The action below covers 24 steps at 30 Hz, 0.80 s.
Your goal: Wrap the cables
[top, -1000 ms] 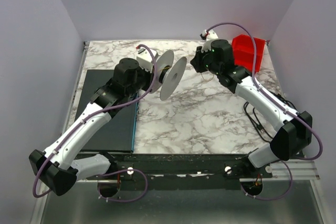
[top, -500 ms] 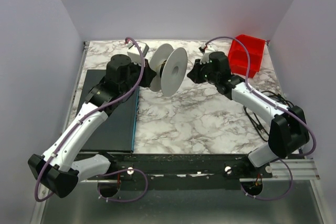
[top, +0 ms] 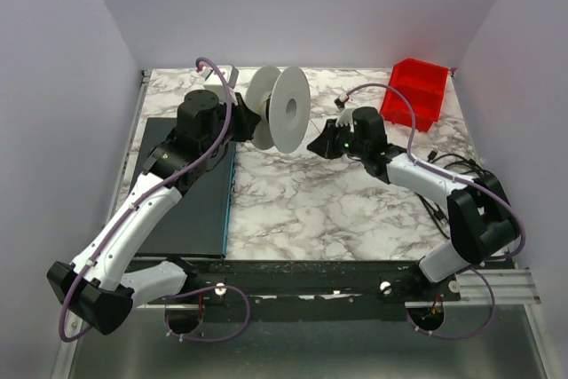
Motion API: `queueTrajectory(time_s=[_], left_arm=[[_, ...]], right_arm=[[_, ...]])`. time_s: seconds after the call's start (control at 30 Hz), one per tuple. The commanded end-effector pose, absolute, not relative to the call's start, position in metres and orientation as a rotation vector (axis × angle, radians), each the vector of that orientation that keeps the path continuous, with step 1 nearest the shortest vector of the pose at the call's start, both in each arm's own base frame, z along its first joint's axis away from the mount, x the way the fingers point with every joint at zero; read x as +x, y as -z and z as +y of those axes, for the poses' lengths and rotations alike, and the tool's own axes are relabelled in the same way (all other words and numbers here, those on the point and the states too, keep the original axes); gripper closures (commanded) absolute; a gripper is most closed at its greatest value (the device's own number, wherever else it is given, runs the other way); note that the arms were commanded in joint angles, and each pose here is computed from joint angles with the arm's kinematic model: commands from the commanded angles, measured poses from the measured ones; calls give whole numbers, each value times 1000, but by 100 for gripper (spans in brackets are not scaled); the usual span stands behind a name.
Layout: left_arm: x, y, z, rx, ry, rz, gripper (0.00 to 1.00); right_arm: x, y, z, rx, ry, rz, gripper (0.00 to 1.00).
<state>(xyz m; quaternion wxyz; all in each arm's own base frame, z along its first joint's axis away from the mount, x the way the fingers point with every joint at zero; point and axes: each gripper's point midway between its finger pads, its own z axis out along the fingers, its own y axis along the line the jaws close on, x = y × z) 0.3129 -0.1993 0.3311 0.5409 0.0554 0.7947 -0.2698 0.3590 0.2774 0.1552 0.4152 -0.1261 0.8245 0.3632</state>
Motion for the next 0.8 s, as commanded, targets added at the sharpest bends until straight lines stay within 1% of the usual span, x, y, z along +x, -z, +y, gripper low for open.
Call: queueTrajectory(time_s=[0.0, 0.2, 0.3, 0.53, 0.77], left_arm=[[329, -375, -187, -73, 665, 1750, 100], [344, -361, -183, -224, 642, 1773, 100], [352, -354, -183, -291, 613, 1787, 100], [370, -344, -192, -388, 545, 1808, 100], [387, -323, -202, -364, 301, 1890, 100]], right_arm=[[351, -151, 286, -273, -1024, 2050, 88], [344, -147, 292, -247, -1009, 2055, 90], [342, -142, 297, -238, -985, 2072, 94], [337, -129, 311, -199, -936, 2100, 99], [334, -124, 322, -214, -880, 2125, 99]])
